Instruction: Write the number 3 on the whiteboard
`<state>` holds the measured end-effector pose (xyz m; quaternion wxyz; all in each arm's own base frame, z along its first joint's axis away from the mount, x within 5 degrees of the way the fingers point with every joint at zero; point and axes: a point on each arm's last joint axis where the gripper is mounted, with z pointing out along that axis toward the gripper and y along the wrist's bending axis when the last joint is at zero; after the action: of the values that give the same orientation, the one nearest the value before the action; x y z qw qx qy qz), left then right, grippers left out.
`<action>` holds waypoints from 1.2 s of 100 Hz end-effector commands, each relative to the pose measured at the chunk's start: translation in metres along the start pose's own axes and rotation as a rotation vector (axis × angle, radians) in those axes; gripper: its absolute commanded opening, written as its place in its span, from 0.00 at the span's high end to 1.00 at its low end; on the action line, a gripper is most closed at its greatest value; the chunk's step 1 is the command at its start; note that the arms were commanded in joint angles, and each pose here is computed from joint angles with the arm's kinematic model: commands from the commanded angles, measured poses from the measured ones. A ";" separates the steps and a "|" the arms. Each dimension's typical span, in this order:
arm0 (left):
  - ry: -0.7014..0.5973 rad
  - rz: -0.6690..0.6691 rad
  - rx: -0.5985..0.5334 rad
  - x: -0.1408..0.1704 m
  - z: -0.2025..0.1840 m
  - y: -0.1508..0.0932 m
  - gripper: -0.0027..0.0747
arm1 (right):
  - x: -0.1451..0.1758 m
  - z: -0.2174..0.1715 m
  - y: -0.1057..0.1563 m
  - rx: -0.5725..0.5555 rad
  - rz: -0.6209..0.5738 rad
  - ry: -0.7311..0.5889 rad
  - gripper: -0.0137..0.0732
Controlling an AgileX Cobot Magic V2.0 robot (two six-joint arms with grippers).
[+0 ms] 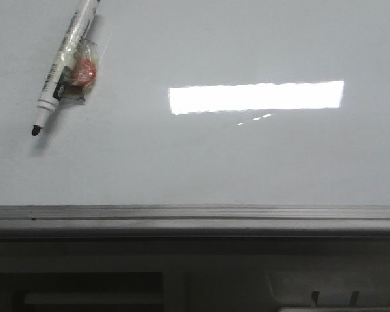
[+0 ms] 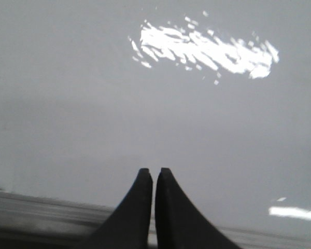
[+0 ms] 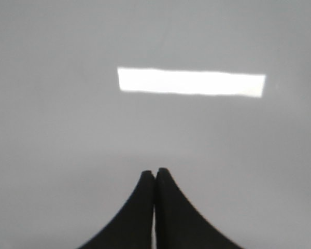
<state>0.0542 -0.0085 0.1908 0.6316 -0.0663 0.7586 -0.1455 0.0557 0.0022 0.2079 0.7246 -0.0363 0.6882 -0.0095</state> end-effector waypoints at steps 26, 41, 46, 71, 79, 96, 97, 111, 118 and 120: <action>-0.209 -0.559 0.128 -0.017 -0.003 -0.005 0.99 | -0.011 -0.003 -0.012 0.069 0.623 -0.246 0.90; -0.223 -0.707 0.148 -0.020 -0.004 -0.005 0.99 | -0.017 -0.004 -0.011 0.051 0.683 -0.231 0.90; -0.219 -0.693 0.160 -0.023 -0.005 -0.007 0.99 | -0.025 -0.005 -0.010 0.029 0.684 -0.228 0.90; -0.096 -0.204 0.168 -0.069 -0.014 -0.033 0.87 | -0.069 -0.005 0.008 -0.138 0.501 0.027 0.62; -0.011 -0.023 0.169 -0.090 -0.011 -0.044 0.63 | -0.083 0.002 0.010 -0.163 0.434 0.099 0.40; 0.179 0.152 0.231 -0.128 0.009 -0.066 0.35 | -0.108 0.015 0.011 -0.190 0.419 0.132 0.24; 0.196 0.157 0.233 -0.128 0.012 -0.066 0.36 | -0.109 0.015 0.011 -0.191 0.419 0.130 0.24; 0.333 0.200 0.349 -0.138 0.040 -0.081 0.50 | -0.113 0.020 0.010 -0.180 0.417 0.118 0.24; 0.382 0.189 0.395 -0.141 0.055 -0.086 0.56 | -0.112 0.020 0.010 -0.181 0.417 0.122 0.24; 0.390 0.176 0.399 -0.142 0.059 -0.087 0.56 | -0.112 0.020 0.010 -0.182 0.416 0.125 0.24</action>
<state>0.1146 -0.0512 0.3261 0.4788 0.1492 0.8381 -0.2146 0.0667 0.0229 0.3052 0.6304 0.0375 0.7466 0.2091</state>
